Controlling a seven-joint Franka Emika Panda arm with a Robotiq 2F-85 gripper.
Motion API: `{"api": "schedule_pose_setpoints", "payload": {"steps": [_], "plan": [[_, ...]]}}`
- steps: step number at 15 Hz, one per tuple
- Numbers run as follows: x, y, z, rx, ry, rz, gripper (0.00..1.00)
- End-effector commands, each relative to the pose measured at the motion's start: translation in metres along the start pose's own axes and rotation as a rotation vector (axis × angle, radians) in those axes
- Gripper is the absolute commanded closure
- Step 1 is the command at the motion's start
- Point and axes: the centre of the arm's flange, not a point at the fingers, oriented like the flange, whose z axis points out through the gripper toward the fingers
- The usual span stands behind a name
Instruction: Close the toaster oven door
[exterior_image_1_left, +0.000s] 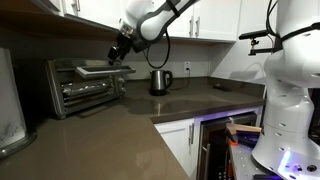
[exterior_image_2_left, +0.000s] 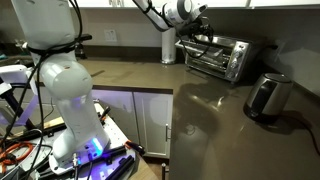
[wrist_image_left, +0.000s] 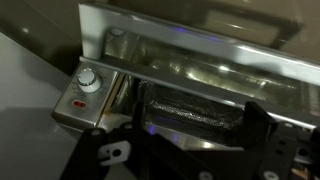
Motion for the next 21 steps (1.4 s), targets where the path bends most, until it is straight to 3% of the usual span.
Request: {"api": "schedule_pose_setpoints", "payload": {"steps": [1,11,15,21], "plan": [[-0.003,-0.005,-0.007,-0.016,-0.003,0.008,0.0],[-0.021,-0.011,-0.029,0.013,-0.044,0.037,0.0],[-0.034,-0.018,-0.035,0.083,-0.075,0.07,0.0],[-0.059,-0.029,-0.015,0.257,-0.157,0.165,0.0]]}}
